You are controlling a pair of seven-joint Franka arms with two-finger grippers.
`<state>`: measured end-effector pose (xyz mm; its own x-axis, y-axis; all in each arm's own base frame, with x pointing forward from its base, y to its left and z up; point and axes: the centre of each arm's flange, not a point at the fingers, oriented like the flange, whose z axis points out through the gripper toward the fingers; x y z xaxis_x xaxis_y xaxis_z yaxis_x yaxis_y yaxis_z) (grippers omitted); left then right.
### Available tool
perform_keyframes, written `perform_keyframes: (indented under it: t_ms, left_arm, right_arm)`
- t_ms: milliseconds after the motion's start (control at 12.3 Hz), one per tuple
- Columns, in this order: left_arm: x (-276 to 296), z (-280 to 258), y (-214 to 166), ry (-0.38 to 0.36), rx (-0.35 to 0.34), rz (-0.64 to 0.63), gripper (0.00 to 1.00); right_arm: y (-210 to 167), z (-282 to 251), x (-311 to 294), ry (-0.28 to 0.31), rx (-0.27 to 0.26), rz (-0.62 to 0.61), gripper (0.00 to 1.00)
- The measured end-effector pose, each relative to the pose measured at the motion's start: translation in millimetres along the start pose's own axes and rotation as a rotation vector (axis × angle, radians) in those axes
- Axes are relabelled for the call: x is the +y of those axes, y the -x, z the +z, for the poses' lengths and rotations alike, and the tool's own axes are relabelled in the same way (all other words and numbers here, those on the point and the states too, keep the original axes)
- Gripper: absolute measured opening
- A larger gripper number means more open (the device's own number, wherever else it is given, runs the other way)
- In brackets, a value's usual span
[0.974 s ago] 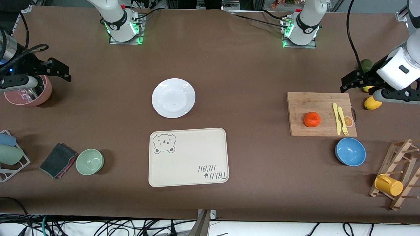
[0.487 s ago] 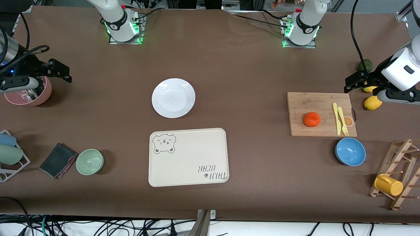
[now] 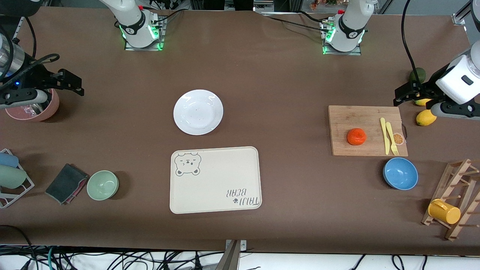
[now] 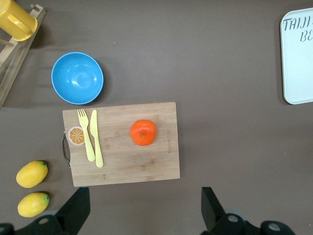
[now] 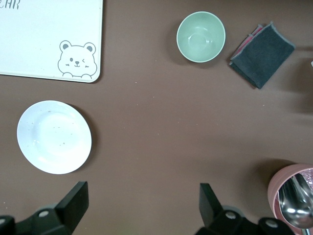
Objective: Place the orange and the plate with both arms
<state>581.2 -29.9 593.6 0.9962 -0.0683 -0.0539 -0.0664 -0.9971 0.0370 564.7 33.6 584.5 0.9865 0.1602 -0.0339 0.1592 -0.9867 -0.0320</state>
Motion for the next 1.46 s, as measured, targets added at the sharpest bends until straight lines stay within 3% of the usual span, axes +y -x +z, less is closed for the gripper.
perform_keyframes:
  t_ms: [812,974,1137,1218,1462]
  left_arm:
    - [5,18,-6,-0.017,-0.037,0.014,1.0]
    - [4,76,-27,-0.007,-0.139,0.011,1.0]
    - [6,167,-55,-0.001,-0.267,0.014,1.0]
    - [5,207,-66,0.0,-0.295,0.013,1.0]
    - [-3,287,-79,-0.017,-0.255,0.009,1.0]
  right_arm:
    - [0,7,-3,0.001,0.018,-0.005,1.0]
    - [0,7,-3,0.001,0.018,-0.005,1.0]
    - [1,7,-3,0.001,0.017,-0.005,1.0]
    - [1,7,-3,0.001,0.017,-0.005,1.0]
    - [1,7,-3,0.001,0.017,-0.005,1.0]
